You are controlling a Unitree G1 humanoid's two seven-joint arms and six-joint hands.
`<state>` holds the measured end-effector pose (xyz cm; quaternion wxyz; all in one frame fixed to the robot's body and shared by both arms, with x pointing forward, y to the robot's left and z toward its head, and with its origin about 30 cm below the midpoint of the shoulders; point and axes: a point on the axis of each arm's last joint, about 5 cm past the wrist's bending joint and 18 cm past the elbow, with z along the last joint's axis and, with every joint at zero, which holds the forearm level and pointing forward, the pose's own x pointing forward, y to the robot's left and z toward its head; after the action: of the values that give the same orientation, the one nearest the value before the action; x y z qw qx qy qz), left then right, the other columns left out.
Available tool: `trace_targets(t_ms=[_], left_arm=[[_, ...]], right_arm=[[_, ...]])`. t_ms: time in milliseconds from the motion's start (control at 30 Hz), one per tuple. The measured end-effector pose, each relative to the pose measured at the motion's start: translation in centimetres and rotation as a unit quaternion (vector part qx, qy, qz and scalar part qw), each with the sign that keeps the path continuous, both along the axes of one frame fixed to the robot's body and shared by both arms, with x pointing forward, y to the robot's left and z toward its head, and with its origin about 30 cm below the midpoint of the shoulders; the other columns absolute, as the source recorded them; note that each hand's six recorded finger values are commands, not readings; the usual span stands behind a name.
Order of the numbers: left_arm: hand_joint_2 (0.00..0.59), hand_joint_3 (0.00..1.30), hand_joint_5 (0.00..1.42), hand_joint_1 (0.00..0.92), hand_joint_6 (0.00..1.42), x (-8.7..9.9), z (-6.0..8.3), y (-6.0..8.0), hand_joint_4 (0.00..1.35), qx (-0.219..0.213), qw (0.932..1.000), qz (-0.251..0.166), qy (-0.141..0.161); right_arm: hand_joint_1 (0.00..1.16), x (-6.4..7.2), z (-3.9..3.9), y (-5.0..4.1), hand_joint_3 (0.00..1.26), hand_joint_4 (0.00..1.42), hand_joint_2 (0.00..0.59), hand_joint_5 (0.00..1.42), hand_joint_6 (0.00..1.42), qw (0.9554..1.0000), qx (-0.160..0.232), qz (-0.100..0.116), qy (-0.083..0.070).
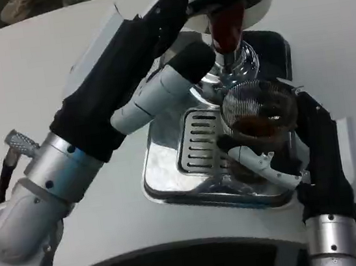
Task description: Grasp the cup under the faucet to collect the drink, then remove the cup.
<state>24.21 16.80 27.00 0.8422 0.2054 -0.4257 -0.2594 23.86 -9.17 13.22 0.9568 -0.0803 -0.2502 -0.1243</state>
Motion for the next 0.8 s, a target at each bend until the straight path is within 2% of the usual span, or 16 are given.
trace_targets(t_ms=[333, 500, 667, 800], left_arm=[[0.077, 0.1, 0.19, 0.0, 0.14, -0.9, 0.4, 0.9, 0.09, 0.001, 0.9997, 0.016, -0.02], [0.076, 0.1, 0.19, 0.0, 0.14, -1.2, 0.5, 1.1, 0.09, 0.004, 0.9995, 0.02, -0.023], [0.076, 0.1, 0.19, 0.0, 0.14, -1.2, 0.5, 1.4, 0.09, 0.004, 0.9993, 0.026, -0.025], [0.075, 0.12, 0.2, 0.0, 0.15, -1.5, 0.3, 2.3, 0.1, 0.025, 0.9977, 0.056, -0.028]], right_arm=[[0.99, -1.9, -0.1, -0.47, 0.55, 0.69, 0.179, 0.76, 0.66, 0.9998, -0.008, 0.019, 0.006], [0.99, -2.7, 0.41, -0.6, 0.55, 0.7, 0.179, 0.76, 0.66, 0.9996, -0.007, 0.029, -0.004], [0.99, -3.2, 0.55, -0.56, 0.56, 0.7, 0.179, 0.76, 0.66, 0.9992, -0.008, 0.039, -0.006], [0.99, -3.7, 0.92, -0.74, 0.56, 0.7, 0.179, 0.76, 0.66, 0.9991, -0.003, 0.042, -0.01]])
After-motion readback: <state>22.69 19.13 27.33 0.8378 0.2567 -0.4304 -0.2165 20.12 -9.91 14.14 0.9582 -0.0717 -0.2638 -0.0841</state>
